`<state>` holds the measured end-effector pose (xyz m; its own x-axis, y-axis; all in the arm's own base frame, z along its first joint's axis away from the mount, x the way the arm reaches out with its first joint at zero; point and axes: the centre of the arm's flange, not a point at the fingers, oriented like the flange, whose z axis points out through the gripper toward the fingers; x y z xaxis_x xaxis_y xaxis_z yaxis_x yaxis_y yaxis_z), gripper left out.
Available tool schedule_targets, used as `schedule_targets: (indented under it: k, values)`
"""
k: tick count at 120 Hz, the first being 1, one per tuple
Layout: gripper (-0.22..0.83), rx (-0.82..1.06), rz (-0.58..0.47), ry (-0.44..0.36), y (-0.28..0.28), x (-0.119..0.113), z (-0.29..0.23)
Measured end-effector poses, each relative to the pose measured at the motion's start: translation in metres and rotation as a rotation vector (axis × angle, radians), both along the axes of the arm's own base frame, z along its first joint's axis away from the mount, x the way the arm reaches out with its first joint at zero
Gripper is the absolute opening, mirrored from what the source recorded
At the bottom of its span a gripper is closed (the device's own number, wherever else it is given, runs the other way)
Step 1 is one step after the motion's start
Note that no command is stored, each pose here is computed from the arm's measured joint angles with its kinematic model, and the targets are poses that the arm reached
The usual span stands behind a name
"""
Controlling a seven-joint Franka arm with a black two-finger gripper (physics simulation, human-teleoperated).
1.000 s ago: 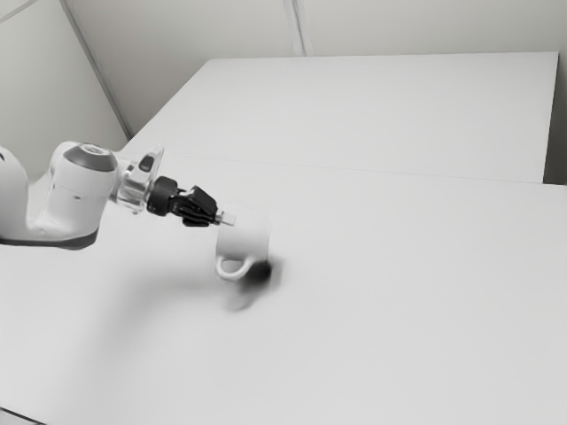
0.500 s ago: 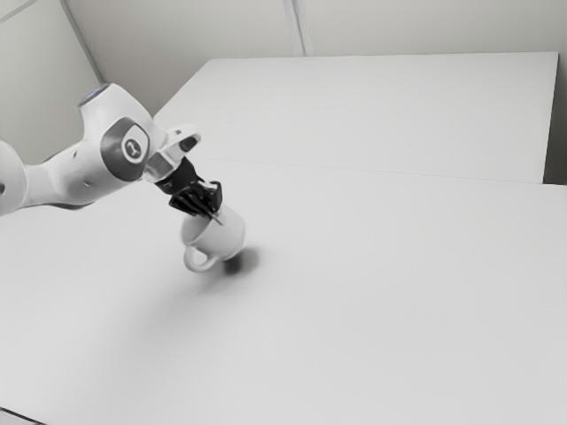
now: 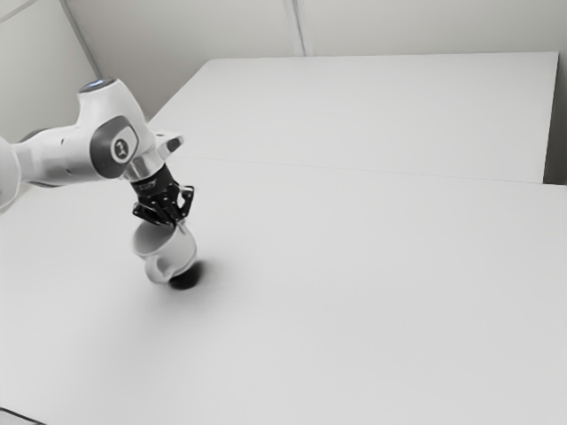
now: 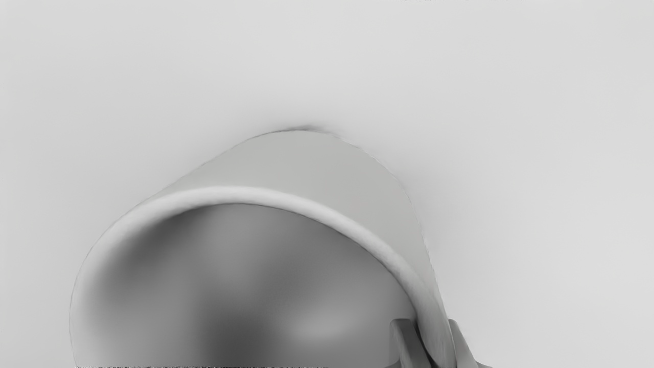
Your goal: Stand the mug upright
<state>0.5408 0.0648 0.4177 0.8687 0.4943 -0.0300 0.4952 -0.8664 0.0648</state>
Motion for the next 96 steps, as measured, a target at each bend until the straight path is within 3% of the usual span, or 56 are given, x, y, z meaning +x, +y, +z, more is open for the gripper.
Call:
schedule_targets:
  k: [26, 52, 96]
  values:
    - [-0.17, 0.024, 0.140, 0.054, 0.012, 0.002, -0.006]
    - [-0.17, 0.062, 0.119, 0.116, -0.044, 0.018, -0.017]
    - [-0.17, 0.089, 0.211, 0.209, -0.032, 0.024, -0.031]
